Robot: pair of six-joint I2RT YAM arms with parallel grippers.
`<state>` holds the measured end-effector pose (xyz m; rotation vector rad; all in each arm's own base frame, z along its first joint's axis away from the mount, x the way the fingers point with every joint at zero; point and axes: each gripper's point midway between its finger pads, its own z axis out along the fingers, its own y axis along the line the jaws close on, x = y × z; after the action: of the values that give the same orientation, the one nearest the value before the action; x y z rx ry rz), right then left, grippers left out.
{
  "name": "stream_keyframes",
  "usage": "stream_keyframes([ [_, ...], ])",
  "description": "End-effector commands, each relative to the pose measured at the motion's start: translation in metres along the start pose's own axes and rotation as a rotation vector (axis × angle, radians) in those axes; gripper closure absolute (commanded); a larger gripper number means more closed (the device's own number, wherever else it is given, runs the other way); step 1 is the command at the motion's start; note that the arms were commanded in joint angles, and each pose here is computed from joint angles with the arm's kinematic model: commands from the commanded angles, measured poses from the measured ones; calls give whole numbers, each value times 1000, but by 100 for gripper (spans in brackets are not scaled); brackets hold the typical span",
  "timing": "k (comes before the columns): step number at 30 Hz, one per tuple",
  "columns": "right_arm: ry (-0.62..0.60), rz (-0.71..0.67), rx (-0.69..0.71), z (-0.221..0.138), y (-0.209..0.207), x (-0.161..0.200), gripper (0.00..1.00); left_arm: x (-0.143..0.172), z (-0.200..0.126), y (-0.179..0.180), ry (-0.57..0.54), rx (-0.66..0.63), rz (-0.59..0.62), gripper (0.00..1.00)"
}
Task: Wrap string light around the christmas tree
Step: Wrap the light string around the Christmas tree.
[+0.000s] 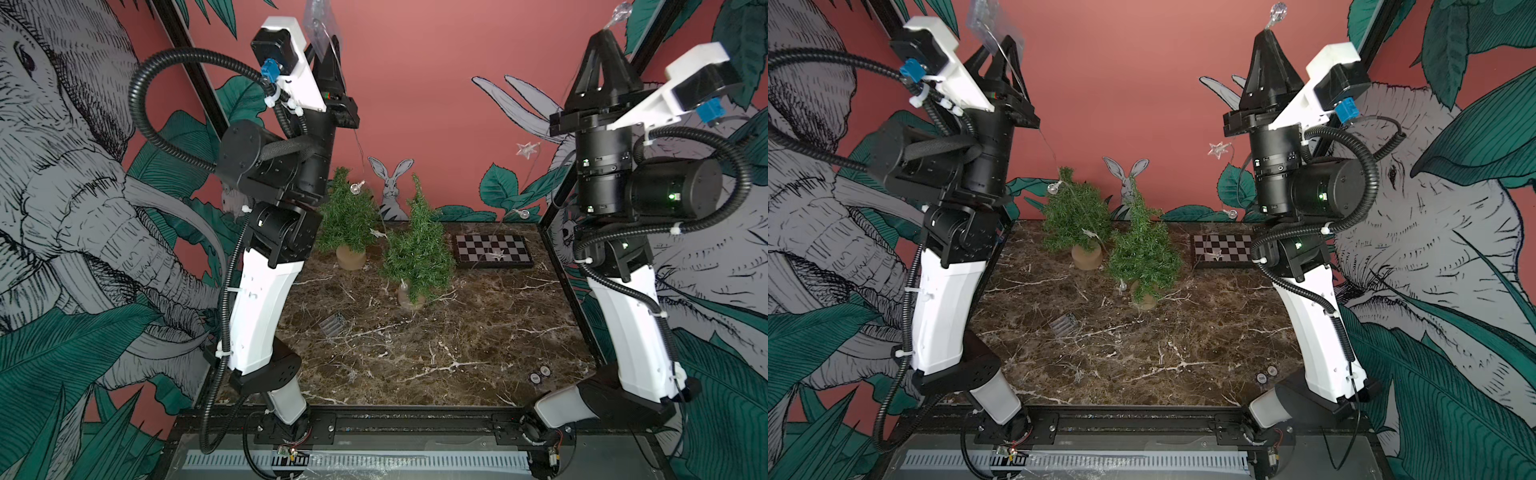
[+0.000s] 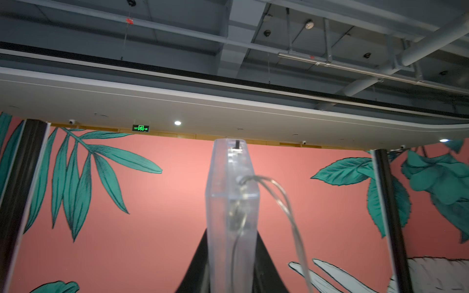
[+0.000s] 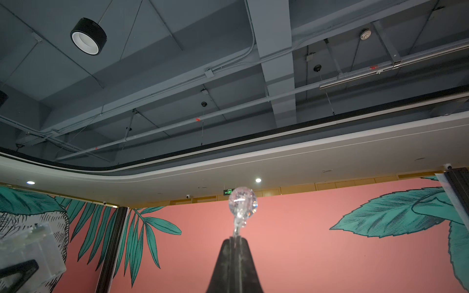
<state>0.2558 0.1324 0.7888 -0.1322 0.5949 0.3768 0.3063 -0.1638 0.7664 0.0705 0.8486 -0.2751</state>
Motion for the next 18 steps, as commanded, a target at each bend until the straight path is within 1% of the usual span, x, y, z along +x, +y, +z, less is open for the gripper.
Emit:
stream_keyframes([
  [1, -52, -6, 25, 6, -5, -17, 100, -15, 4, 24, -69, -47, -117, 100],
  [3, -34, -41, 55, 9, -9, -10, 100, 7, 12, 26, -31, -44, -121, 100],
  [4, 3, -60, 65, 15, -9, 14, 100, 20, 16, 25, -2, -31, -120, 100],
  [8, 78, -122, 111, 21, -14, 59, 100, 68, 25, 10, 109, 42, -77, 100],
  [11, 126, -144, 115, 25, -13, 92, 100, 95, 25, 0, 186, 95, -63, 100],
  [14, 174, -159, 128, 29, -16, 126, 100, 113, 22, -2, 242, 111, -49, 100],
  [18, 232, -148, 141, 35, -23, 169, 100, 121, 16, -1, 293, 120, -22, 100],
])
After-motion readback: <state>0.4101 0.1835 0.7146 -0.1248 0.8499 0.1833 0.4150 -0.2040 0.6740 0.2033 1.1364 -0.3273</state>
